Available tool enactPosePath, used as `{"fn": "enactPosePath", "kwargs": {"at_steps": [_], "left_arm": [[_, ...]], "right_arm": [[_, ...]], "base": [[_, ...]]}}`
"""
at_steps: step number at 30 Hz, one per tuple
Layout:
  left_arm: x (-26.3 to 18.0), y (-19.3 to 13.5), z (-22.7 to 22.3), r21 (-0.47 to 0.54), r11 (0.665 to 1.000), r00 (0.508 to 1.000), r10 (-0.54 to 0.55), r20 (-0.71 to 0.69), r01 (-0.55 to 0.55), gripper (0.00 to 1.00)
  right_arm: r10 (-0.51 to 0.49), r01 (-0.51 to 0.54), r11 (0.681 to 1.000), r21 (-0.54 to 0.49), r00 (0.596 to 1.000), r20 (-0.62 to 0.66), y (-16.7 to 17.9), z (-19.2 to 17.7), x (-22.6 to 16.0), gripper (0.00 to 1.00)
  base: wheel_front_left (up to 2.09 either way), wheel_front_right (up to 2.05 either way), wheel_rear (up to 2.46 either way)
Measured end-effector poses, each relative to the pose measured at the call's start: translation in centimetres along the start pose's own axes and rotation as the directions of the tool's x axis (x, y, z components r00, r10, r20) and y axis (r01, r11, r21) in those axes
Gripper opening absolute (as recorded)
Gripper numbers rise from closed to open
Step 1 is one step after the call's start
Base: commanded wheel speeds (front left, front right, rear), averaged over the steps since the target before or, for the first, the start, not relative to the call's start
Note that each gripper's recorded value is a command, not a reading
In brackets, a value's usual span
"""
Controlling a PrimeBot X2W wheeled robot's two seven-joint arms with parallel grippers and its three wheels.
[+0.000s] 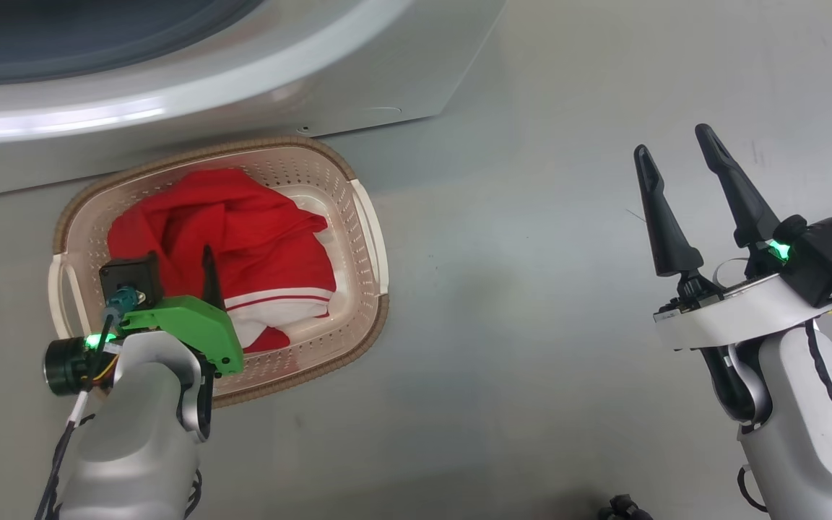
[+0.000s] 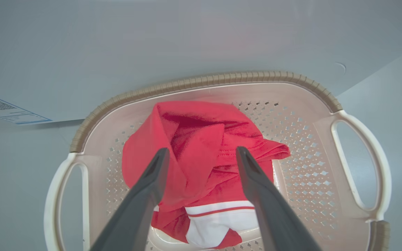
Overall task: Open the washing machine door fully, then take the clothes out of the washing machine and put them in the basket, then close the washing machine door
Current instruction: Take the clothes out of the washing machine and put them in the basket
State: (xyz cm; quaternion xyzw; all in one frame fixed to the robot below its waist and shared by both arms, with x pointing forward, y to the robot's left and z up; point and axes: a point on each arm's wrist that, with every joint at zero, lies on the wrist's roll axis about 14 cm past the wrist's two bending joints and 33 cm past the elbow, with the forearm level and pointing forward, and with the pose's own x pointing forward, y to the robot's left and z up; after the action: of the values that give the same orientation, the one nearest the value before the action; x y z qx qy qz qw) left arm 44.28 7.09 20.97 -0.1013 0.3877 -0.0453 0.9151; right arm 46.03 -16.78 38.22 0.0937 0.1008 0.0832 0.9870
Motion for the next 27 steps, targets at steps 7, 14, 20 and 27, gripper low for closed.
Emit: {"fn": "enactPosePath", "kwargs": {"at_steps": [7, 14, 20, 27], "left_arm": [[-0.9, -0.7, 3.0, -0.011, 1.0, 0.996, -0.02, 0.089, 0.021, 1.0], [-2.5, -1.5, 10.0, -0.03, 0.998, 0.956, -0.041, 0.292, 0.052, 1.0], [-5.4, -1.4, 15.2, -0.01, 0.998, 0.89, -0.044, 0.453, 0.055, 1.0], [-9.7, -1.2, 19.3, 0.017, 0.999, 0.802, -0.045, 0.595, 0.044, 1.0]], "right_arm": [[-0.013, 0.013, 1.0, -0.016, 0.999, 0.03, -0.5, 1.3, -0.1, 1.0], [-0.028, 0.03, 0.999, -0.034, 0.998, 0.061, -1.0, 2.7, -0.6, 1.0], [-0.023, 0.026, 0.999, -0.039, 0.997, 0.08, -0.5, 3.6, -1.2, 1.0], [0.005, 0.0, 0.999, -0.048, 0.994, 0.106, 0.7, 4.6, -1.6, 1.0]], "base": [[0.0, 0.0, 0.0], [0.0, 0.0, 0.0], [0.0, 0.0, 0.0], [0.0, 0.0, 0.0]]}}
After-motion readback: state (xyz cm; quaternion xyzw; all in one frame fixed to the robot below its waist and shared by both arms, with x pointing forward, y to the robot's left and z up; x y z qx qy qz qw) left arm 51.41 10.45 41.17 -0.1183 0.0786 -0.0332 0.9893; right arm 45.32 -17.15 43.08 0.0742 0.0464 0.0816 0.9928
